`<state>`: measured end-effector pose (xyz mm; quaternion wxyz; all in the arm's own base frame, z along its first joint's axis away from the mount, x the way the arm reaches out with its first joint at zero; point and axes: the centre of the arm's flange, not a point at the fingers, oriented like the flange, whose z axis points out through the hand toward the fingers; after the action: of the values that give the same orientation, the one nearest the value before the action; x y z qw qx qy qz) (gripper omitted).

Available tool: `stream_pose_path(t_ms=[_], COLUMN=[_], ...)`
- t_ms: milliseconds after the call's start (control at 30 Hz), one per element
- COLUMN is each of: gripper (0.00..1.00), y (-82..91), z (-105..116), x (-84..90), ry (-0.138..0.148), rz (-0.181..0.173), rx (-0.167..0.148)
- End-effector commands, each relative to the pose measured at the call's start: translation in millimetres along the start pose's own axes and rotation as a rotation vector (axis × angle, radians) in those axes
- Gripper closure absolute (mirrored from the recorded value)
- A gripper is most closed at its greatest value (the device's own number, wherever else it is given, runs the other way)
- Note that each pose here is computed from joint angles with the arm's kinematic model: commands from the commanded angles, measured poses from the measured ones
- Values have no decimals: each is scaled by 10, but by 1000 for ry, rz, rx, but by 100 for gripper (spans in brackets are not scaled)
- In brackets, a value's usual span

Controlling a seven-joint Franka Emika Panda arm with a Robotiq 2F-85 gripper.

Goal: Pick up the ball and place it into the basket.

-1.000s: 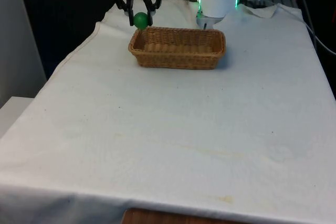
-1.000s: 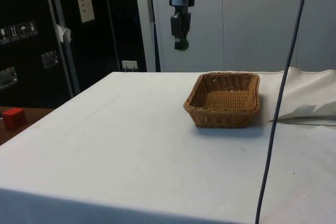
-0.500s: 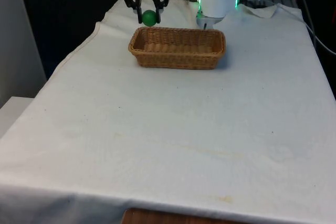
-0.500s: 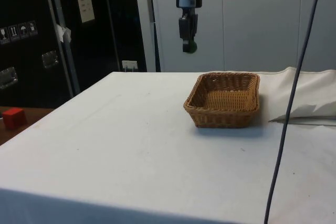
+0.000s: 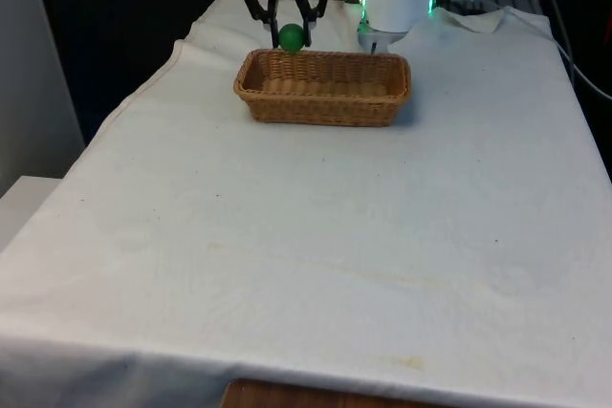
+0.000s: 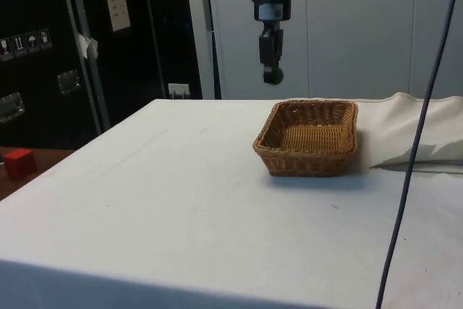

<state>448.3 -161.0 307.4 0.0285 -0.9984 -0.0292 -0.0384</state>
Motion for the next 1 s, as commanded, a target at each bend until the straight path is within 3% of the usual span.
stream_pose_path(t_ms=[0, 67, 100, 367, 633, 967], gripper=[100, 100, 100, 100, 100, 100], y=[-12, -38, -49, -189, -375, -558], z=[49, 44, 91, 244, 501, 735], x=[-74, -45, -117, -291, -568, -759], ry=[6, 2, 9, 15, 33, 21], rz=[2, -2, 1, -4, 12, 36], rx=[-12, 4, -8, 20, 15, 0])
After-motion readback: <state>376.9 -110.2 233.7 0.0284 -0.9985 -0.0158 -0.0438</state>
